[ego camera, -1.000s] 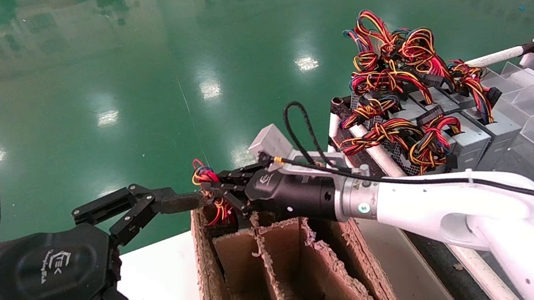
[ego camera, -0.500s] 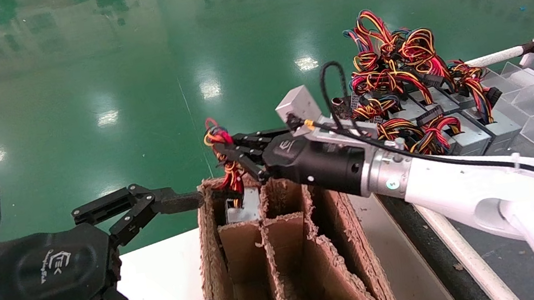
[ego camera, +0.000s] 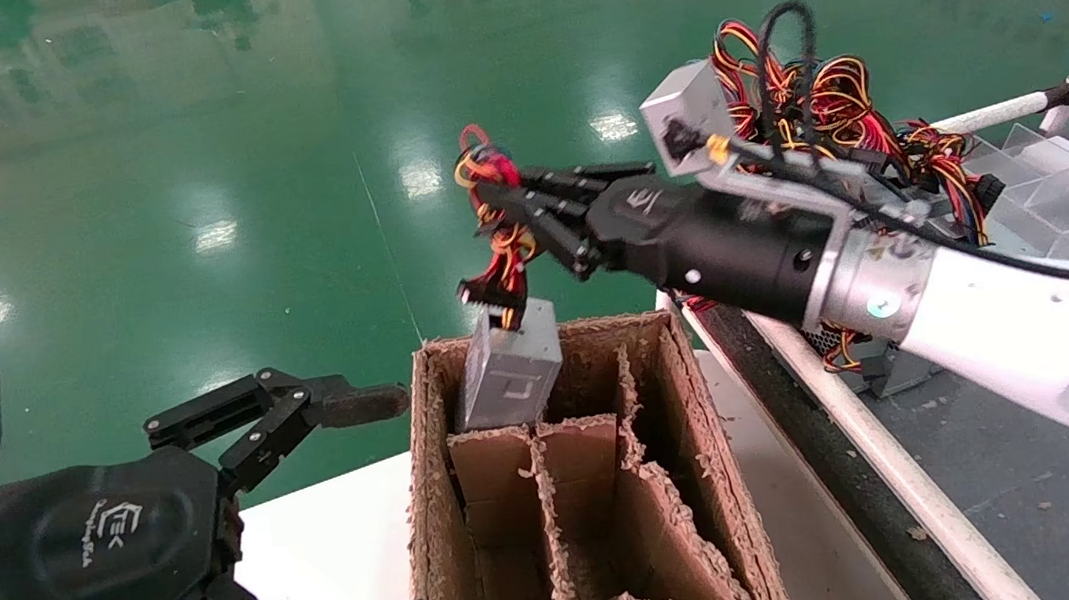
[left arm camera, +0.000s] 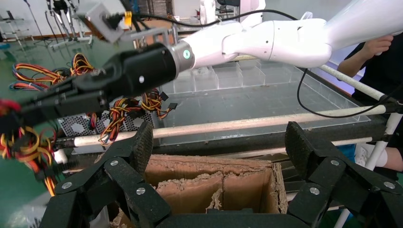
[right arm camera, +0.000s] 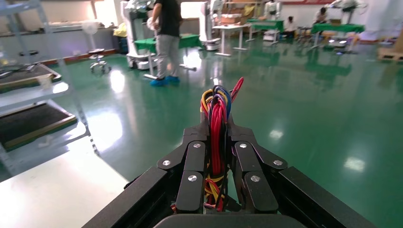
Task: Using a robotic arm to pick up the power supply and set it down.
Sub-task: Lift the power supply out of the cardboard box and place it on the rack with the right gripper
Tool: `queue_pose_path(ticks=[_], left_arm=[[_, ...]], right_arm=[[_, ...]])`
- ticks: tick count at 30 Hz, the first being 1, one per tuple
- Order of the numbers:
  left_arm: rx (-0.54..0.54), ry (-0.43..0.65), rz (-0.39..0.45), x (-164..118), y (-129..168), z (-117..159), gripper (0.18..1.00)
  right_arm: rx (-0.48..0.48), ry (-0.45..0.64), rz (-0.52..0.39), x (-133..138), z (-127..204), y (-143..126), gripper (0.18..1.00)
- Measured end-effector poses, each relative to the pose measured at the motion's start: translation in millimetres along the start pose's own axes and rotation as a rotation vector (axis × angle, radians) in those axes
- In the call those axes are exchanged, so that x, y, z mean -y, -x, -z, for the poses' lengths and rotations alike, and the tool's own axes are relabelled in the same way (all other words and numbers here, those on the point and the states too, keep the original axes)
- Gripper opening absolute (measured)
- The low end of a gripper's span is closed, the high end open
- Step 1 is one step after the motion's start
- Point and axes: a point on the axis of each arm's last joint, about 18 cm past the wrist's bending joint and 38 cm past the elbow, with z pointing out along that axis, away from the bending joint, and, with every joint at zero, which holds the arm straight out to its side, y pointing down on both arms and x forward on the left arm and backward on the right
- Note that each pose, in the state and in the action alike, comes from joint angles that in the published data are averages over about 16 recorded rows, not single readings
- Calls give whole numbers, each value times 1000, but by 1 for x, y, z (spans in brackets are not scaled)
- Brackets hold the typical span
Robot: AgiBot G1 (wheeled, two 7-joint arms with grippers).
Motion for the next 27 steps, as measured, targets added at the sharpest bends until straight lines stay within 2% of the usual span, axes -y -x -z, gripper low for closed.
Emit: queue_pose_path(ticks=[15, 27], left_arm=[[0, 0, 0, 0, 0, 0, 1001], [0, 0, 0, 0, 0, 0, 1001]], right_arm=[[-100, -62, 67, 57, 42, -28, 248], [-204, -153, 141, 134, 86, -66, 248]])
